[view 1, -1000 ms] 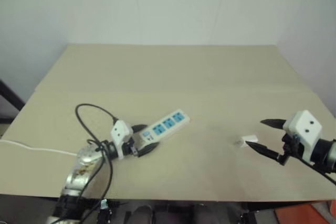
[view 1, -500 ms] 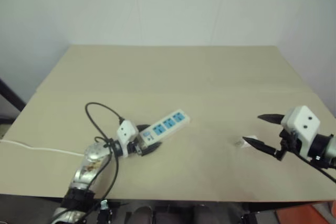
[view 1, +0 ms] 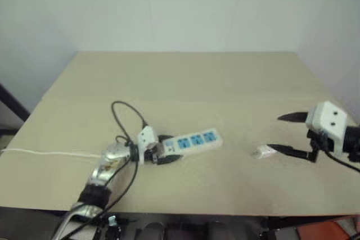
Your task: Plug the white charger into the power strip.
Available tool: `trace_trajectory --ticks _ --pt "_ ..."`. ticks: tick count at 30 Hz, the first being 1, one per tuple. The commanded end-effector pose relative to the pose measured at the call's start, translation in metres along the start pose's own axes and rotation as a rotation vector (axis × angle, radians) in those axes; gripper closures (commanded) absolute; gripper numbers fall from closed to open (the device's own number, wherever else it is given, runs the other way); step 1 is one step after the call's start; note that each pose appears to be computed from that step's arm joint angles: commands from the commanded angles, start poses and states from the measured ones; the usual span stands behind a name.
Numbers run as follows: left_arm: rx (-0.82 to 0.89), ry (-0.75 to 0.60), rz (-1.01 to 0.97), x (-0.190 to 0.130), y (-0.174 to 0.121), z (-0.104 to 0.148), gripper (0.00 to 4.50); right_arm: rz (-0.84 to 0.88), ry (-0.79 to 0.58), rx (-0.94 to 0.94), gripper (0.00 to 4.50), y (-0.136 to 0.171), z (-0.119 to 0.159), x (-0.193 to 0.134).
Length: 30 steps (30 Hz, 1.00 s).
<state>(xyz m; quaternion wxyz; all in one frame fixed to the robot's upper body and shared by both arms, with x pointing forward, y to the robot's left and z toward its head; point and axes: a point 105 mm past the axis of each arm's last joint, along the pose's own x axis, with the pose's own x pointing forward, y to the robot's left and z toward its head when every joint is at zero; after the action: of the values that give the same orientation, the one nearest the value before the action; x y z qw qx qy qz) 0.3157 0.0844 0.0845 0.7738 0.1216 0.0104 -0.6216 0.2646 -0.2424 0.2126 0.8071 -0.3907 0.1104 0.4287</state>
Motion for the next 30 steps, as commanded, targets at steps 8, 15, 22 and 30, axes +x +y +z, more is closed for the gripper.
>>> trace_trajectory --ticks 8,15,22,30 --pt "0.040 0.028 -0.136 0.013 -0.009 -0.004 1.21 0.338 0.176 -0.252 0.00 -0.005 -0.015 0.016" --pt "0.039 0.035 -0.122 0.010 -0.010 -0.006 1.21 0.419 0.274 -0.274 0.00 -0.014 -0.040 0.048" --pt "0.034 0.034 -0.102 0.007 -0.012 -0.006 1.21 0.497 0.366 -0.314 0.00 -0.015 -0.062 0.069" --pt "0.028 0.047 -0.069 0.001 -0.011 -0.008 1.21 0.536 0.356 -0.357 2.23 -0.008 -0.066 0.085"
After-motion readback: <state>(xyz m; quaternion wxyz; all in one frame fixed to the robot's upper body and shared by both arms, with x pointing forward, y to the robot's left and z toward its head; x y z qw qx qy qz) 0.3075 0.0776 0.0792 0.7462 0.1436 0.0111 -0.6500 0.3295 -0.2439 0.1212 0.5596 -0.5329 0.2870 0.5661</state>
